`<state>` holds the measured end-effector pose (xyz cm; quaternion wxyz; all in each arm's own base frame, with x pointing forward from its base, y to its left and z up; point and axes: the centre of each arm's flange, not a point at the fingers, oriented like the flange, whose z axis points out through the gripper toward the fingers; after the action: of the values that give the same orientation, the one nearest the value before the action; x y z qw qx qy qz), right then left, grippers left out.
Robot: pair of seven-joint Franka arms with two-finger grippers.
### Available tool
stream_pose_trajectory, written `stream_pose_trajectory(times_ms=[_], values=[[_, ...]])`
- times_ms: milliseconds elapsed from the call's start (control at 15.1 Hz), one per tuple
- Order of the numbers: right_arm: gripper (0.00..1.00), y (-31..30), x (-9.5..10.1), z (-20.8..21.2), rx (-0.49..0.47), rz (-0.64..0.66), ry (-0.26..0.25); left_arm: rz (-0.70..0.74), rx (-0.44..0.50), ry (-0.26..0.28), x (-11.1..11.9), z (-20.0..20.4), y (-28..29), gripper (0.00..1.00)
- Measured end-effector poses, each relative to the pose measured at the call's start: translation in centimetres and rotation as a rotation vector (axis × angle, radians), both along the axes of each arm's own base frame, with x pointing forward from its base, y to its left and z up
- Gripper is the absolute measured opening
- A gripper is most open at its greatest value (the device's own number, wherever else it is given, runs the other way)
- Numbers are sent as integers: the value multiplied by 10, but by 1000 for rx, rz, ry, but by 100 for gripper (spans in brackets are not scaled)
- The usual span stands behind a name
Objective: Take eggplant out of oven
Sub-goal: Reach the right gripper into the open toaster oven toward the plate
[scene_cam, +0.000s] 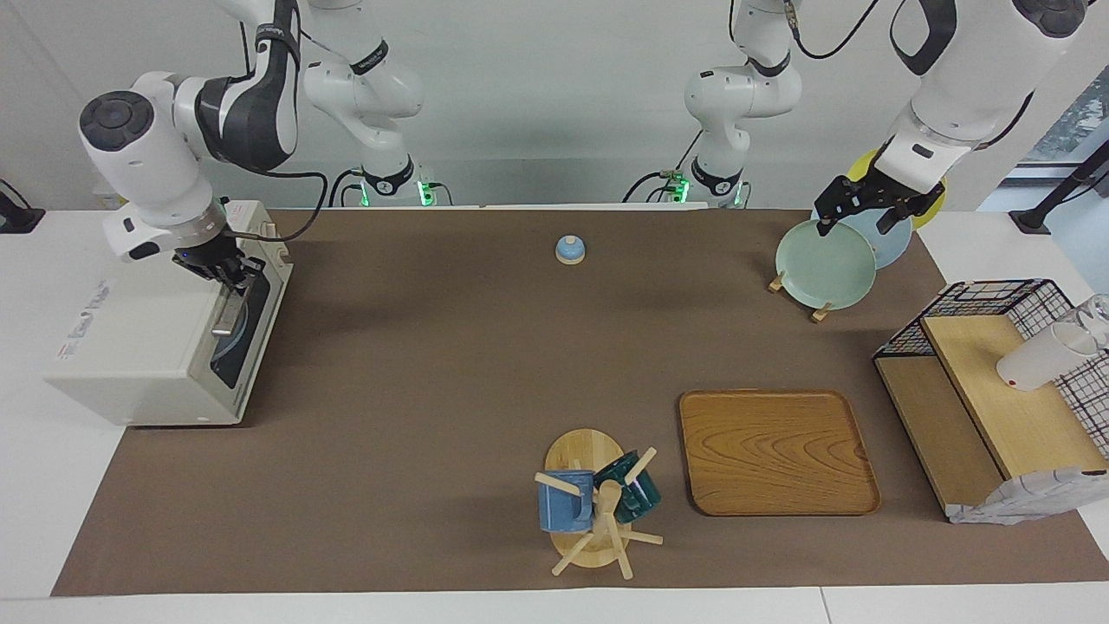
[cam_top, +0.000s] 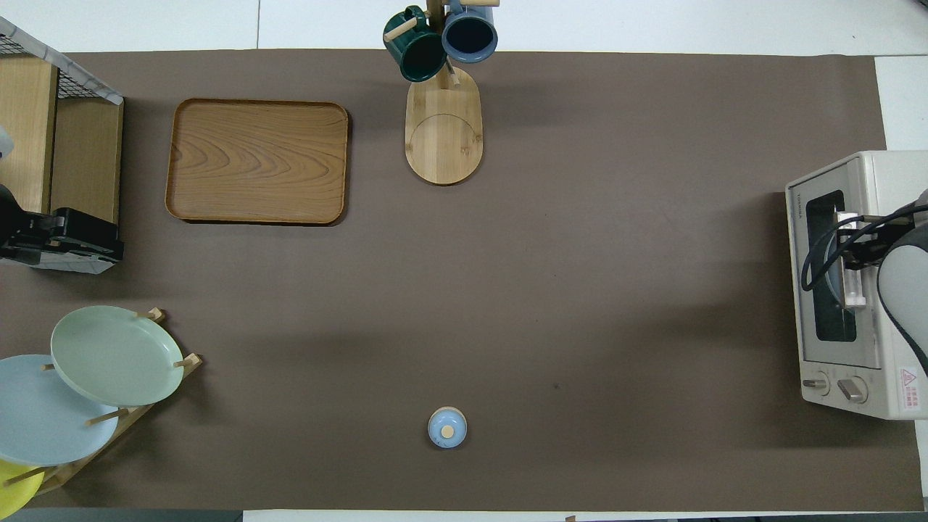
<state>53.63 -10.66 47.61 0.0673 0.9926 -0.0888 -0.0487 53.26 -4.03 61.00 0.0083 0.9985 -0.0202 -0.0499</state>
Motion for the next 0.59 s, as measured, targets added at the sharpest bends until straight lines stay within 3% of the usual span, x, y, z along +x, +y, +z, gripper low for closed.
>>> stream_pose_trajectory(times_ms=[595], values=[[1, 24, -6, -12, 5, 74, -43, 0, 0, 0, 0, 0, 0, 100]])
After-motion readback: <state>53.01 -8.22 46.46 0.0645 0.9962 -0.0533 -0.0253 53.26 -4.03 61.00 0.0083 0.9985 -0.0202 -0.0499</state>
